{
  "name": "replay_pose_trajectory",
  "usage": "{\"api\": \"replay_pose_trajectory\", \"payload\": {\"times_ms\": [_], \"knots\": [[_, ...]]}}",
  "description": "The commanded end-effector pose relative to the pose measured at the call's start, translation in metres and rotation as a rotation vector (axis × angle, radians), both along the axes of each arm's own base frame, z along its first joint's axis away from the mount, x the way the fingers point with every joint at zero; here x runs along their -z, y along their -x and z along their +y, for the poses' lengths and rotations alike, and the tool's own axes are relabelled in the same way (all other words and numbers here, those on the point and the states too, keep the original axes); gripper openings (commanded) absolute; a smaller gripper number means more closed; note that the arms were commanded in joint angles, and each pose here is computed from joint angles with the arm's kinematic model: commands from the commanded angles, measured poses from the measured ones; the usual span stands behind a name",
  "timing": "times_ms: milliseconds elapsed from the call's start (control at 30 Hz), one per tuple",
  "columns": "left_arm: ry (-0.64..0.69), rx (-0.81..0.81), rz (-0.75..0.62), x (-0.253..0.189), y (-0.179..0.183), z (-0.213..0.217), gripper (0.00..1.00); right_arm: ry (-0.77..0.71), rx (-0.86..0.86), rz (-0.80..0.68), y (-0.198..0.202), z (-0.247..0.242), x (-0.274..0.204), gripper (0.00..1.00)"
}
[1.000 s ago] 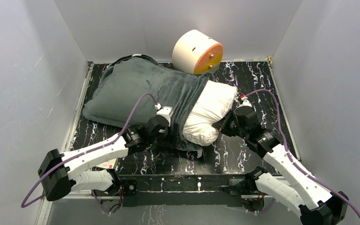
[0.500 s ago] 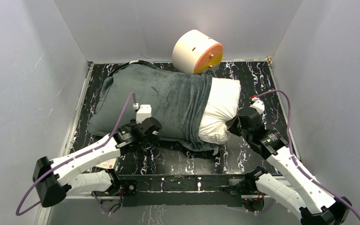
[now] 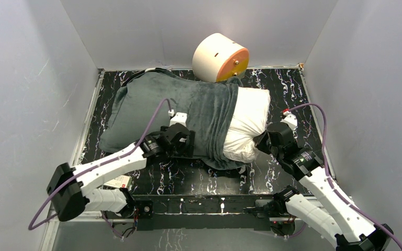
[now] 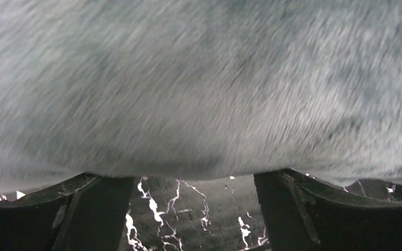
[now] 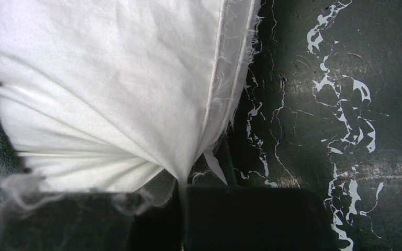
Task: Remove the pillowcase from the pillow
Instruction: Remove the pillow from the pillowcase.
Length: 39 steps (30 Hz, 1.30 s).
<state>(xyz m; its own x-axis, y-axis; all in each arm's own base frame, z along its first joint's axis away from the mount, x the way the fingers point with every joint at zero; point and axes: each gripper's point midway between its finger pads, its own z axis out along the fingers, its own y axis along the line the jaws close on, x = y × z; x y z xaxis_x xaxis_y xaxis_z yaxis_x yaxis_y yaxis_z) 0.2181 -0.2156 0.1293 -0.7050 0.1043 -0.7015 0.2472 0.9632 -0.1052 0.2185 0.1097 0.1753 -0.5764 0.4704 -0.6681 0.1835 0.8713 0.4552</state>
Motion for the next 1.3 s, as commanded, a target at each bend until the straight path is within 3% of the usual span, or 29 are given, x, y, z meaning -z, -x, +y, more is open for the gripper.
{"api": "replay_pose_trajectory", "payload": {"times_ms": [0, 33, 100, 133, 233, 533, 900, 967, 1067, 1100, 1200, 1267], "knots": [[0.042, 0.016, -0.061, -0.025, -0.029, -0.028, 0.64, -0.009, 0.061, -0.065, -0.012, -0.007, -0.014, 0.00], [-0.005, -0.031, -0.072, -0.022, -0.035, -0.018, 0.55, -0.002, 0.062, -0.063, -0.013, -0.008, -0.013, 0.00], [-0.079, -0.129, -0.087, -0.016, -0.043, 0.004, 0.24, 0.005, 0.068, -0.069, -0.013, -0.010, -0.015, 0.00], [-0.092, -0.165, -0.086, -0.012, -0.045, 0.014, 0.14, 0.010, 0.073, -0.073, -0.014, -0.011, -0.016, 0.00], [-0.112, -0.230, -0.076, -0.002, -0.046, 0.044, 0.00, 0.035, 0.088, -0.086, -0.015, -0.017, -0.022, 0.00], [-0.244, -0.457, -0.095, -0.015, -0.035, 0.144, 0.00, 0.163, 0.169, -0.060, -0.017, -0.044, -0.021, 0.00], [-0.359, -0.612, -0.080, -0.031, -0.026, 0.214, 0.00, 0.098, 0.146, -0.044, -0.028, -0.048, -0.028, 0.00], [-0.311, -0.557, -0.067, -0.031, -0.032, 0.203, 0.00, 0.072, 0.113, -0.052, -0.028, -0.042, -0.032, 0.00], [-0.088, -0.378, -0.035, -0.035, -0.038, 0.154, 0.00, -0.011, 0.017, -0.051, -0.026, -0.019, -0.034, 0.00], [0.002, -0.314, -0.029, -0.039, -0.038, 0.134, 0.04, -0.046, -0.013, -0.043, -0.024, -0.010, -0.033, 0.00], [0.266, -0.143, -0.012, -0.060, -0.032, 0.081, 0.58, -0.135, -0.078, -0.015, -0.021, 0.010, -0.026, 0.00], [0.429, -0.043, 0.020, -0.075, -0.023, 0.049, 0.75, -0.175, -0.102, -0.003, -0.022, 0.019, -0.020, 0.00]]}}
